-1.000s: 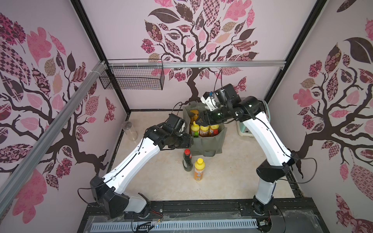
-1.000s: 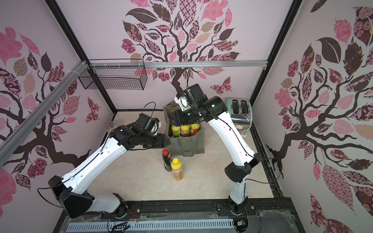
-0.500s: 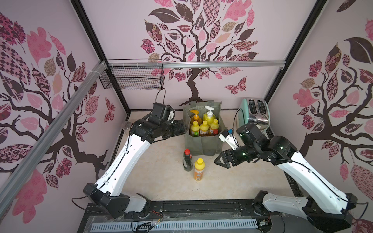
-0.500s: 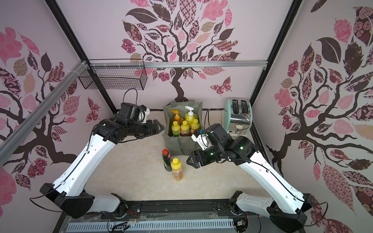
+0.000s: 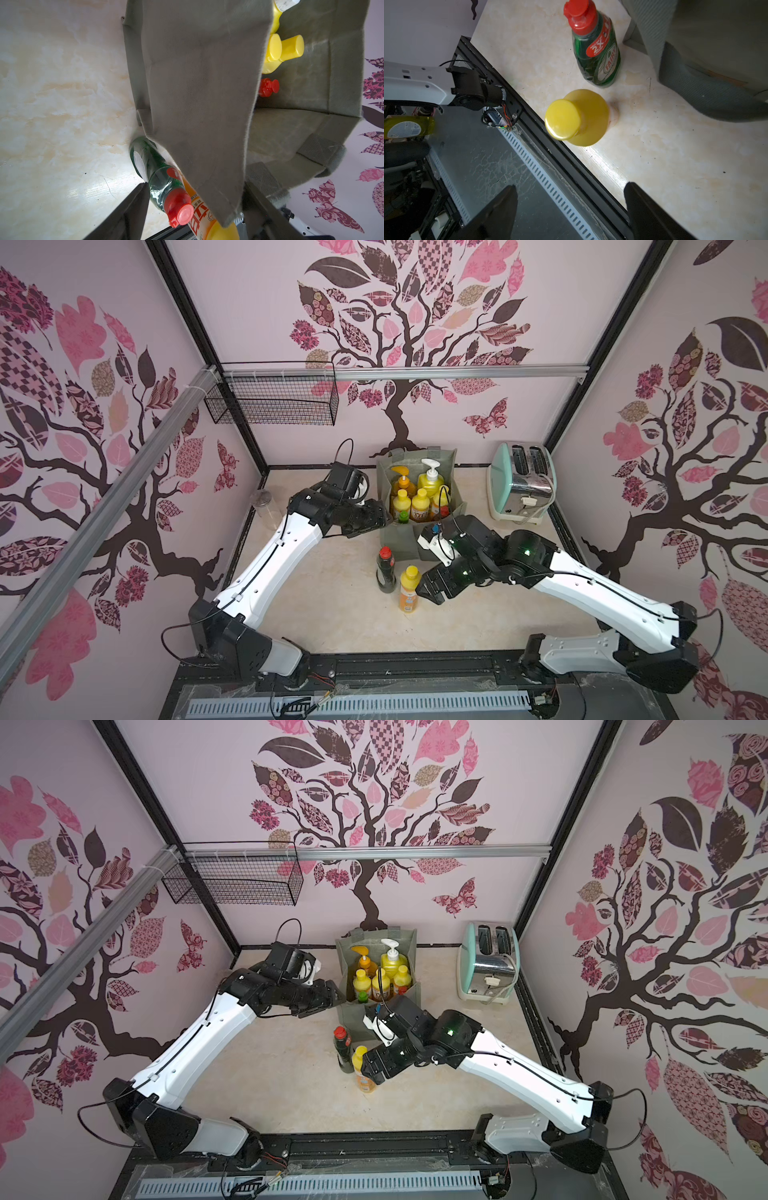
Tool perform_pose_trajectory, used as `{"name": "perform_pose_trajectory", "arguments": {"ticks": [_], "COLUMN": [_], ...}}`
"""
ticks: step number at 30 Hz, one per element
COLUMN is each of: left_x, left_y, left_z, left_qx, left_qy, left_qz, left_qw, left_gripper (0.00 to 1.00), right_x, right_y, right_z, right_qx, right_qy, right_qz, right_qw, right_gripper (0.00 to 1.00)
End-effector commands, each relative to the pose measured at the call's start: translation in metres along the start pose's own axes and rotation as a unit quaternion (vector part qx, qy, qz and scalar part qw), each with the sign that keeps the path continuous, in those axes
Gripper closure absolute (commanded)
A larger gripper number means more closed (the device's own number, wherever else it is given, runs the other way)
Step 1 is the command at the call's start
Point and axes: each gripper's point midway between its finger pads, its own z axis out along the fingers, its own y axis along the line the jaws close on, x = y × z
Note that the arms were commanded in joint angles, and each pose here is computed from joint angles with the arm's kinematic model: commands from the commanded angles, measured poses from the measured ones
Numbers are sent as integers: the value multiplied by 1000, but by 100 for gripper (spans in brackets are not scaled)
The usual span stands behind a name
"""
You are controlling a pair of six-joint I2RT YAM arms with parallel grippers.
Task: Pack dish soap into the shopping bag
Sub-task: Pick up the bottle of dish soap at the center of the board.
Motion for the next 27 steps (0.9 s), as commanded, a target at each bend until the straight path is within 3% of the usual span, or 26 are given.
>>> {"name": "perform_pose_trajectory", "arguments": {"ticks": [1, 14, 27], "left_x": [1, -4, -15], "left_y": [2, -4, -16], "left_z": [3, 5, -9], "left_qx": [0, 7, 16], "left_qy": [0, -2, -18], "left_qz": [11, 12, 19], "left_qw": [1000, 1000, 1000], "left_gripper": [26, 26, 26], "right_x": [-22, -19, -12], "right_y": [-1, 8, -9], "right_z": [-6, 39, 67], "right_qx": [29, 47, 83], "right_qy": [-32, 7, 27], "right_qz": [-27, -73, -60], "right_qw": [999, 996, 994], "right_gripper": [13, 12, 28]}}
